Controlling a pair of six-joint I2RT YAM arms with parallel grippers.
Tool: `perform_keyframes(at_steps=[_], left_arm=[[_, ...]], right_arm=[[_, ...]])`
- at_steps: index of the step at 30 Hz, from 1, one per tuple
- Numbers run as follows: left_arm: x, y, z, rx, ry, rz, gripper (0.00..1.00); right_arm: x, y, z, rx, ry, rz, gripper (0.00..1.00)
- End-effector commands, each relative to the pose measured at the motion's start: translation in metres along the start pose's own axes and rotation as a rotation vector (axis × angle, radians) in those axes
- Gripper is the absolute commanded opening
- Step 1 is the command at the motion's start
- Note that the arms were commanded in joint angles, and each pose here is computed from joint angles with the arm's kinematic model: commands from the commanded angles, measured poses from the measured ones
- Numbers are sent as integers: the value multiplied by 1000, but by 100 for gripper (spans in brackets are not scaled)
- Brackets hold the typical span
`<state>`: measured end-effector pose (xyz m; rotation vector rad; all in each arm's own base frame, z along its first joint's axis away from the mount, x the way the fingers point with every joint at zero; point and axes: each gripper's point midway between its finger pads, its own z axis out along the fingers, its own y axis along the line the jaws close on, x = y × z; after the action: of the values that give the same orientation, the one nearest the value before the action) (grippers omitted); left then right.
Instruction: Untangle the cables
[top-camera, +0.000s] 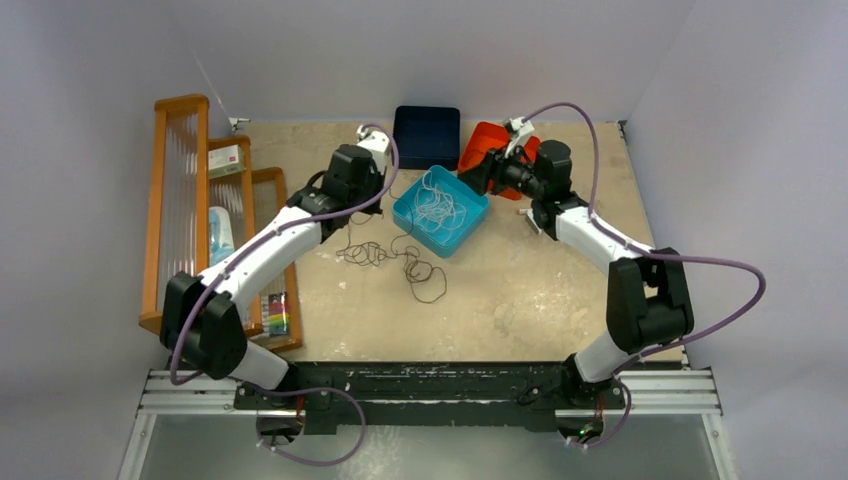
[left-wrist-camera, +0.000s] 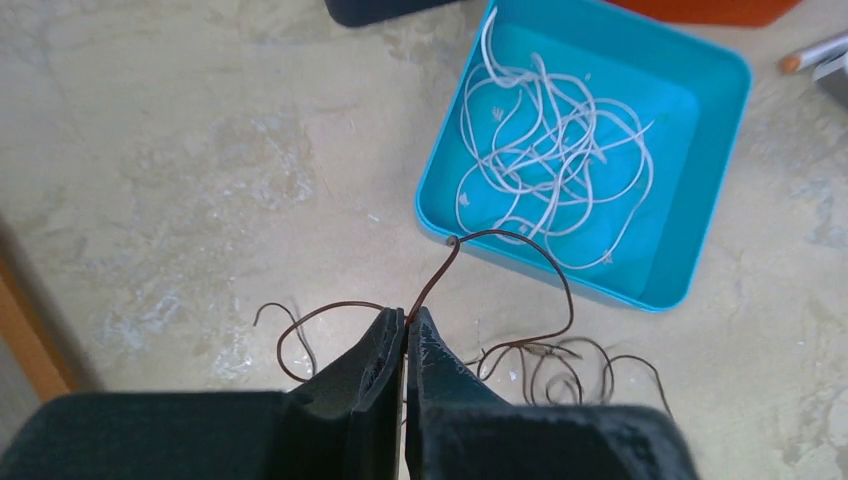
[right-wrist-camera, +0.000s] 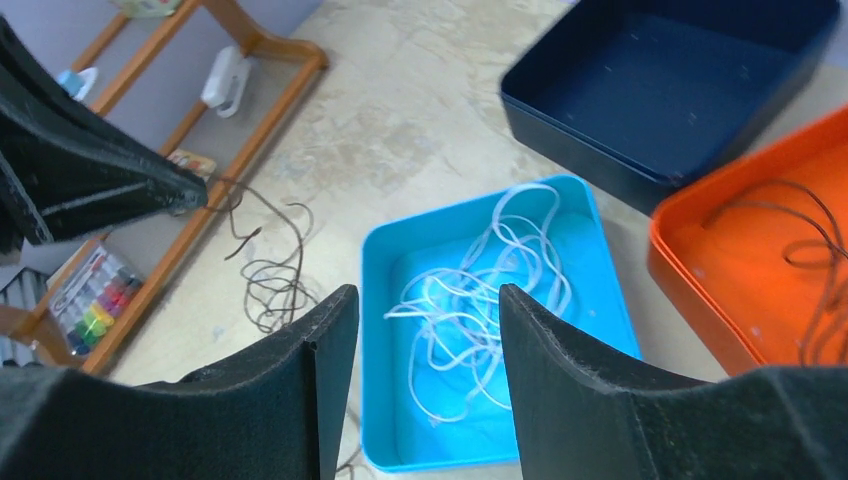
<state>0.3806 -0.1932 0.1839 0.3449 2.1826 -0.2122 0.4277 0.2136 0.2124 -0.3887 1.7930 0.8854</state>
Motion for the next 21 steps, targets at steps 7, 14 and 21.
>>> perform_keyframes(at_steps=[7,14,21], left_arm=[[-101,3,-86,11,-296,-50,0],[-132,0,-116,41,-387,-62,0],[-143,-2,-134,59,-427,-68,0]], right_arm=[[-44,105,14,-264,-166,-282,62],[-47,150,28,-395,-204,-331,66],[-57,175,45,-475,-251,-340,67]])
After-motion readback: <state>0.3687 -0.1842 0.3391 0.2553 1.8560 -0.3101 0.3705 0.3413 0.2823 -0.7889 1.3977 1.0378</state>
